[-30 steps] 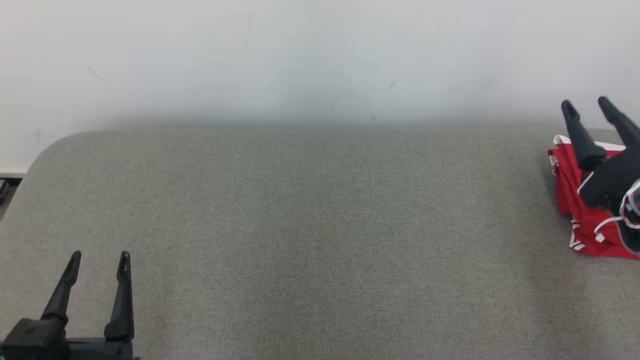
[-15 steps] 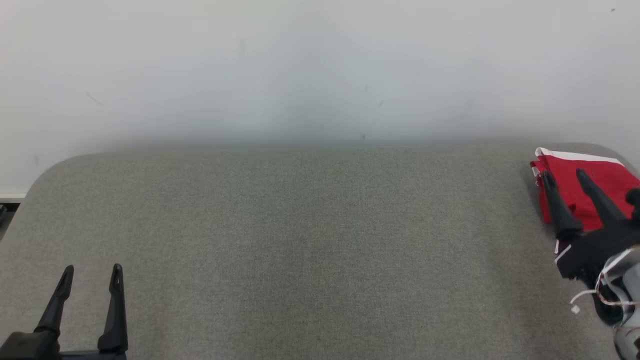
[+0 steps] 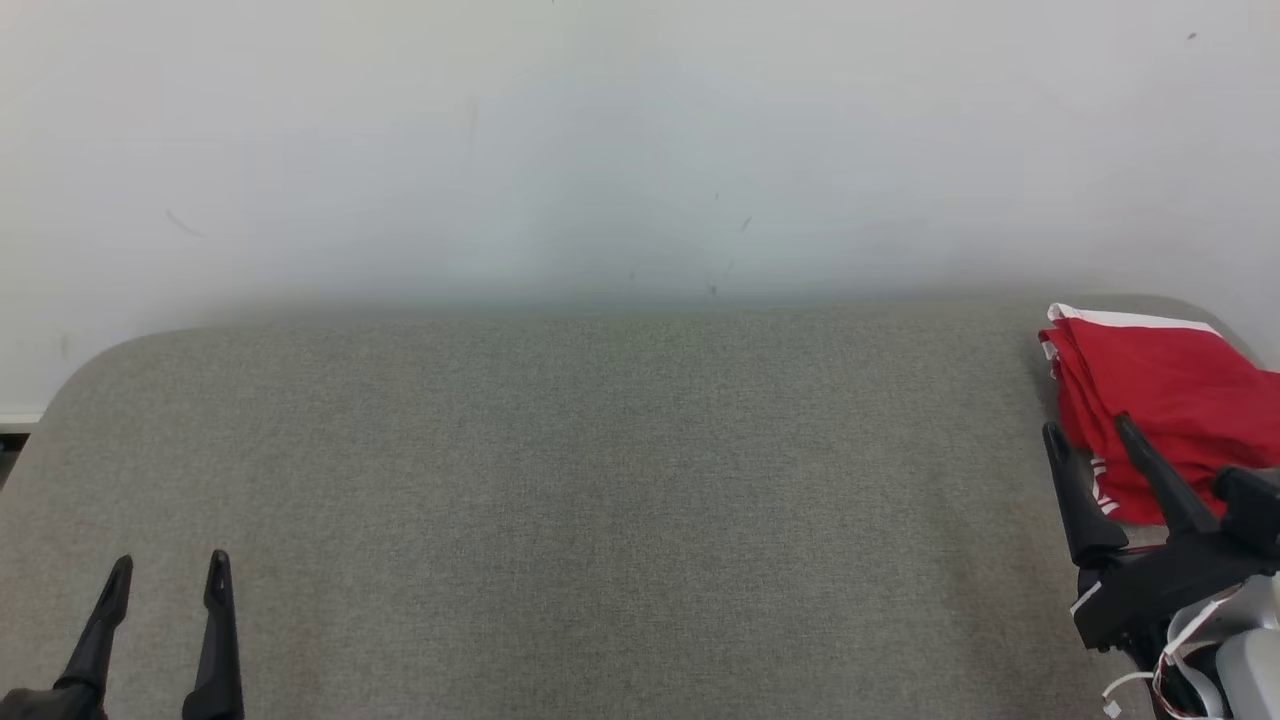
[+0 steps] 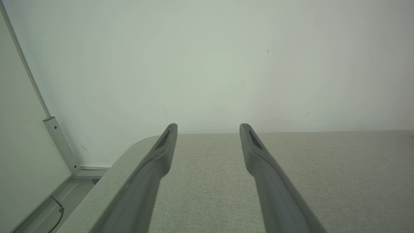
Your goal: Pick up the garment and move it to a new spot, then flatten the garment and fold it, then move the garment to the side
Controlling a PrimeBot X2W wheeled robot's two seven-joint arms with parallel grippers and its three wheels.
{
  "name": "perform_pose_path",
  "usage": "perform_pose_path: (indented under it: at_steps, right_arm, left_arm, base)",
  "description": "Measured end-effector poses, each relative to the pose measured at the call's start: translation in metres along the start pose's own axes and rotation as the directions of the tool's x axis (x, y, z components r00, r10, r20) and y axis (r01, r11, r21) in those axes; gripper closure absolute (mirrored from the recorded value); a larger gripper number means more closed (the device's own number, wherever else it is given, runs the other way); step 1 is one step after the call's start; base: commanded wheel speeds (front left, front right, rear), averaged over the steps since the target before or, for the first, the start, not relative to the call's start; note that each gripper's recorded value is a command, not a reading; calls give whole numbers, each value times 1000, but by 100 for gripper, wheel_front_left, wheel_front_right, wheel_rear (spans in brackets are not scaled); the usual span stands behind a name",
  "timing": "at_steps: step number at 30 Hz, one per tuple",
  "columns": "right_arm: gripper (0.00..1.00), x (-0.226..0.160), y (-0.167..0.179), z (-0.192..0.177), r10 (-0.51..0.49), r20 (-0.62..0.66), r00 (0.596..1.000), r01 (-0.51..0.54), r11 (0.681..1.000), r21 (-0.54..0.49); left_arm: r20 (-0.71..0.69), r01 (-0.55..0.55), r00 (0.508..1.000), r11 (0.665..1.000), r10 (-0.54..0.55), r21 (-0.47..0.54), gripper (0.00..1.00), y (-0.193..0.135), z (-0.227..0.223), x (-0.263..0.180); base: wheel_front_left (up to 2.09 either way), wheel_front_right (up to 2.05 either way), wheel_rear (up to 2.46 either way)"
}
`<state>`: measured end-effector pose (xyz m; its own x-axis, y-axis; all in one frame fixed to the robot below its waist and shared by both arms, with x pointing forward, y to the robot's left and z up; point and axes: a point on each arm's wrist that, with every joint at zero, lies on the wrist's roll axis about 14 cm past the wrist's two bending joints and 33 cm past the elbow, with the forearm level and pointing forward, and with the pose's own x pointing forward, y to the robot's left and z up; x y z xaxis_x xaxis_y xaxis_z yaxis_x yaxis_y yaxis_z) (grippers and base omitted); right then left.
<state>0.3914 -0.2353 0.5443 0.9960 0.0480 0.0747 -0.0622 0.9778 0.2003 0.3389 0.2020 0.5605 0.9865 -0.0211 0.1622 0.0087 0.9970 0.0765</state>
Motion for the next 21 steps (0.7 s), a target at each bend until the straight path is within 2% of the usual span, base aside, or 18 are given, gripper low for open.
perform_pose_path:
  at_steps: [6, 17, 21]
  right_arm:
    - [0, -25, -1, 4, -45, -10, 999, 45, 998, -54]
    - [0, -54, 2, 11, -94, 6, 996, 94, 995, -18]
    - [0, -63, -1, 3, -110, -34, 993, 107, 992, -59]
  left_arm:
    - [1, 19, 1000, 1000, -19, -5, 0, -2, 2, 1]
    - [-10, 49, 999, 998, -49, -32, 0, -9, -1, 2]
    - [-57, 66, 996, 997, -67, -27, 0, -8, -11, -1]
  base:
    - [0, 0, 0]
    - [0, 0, 0]
    - [0, 0, 0]
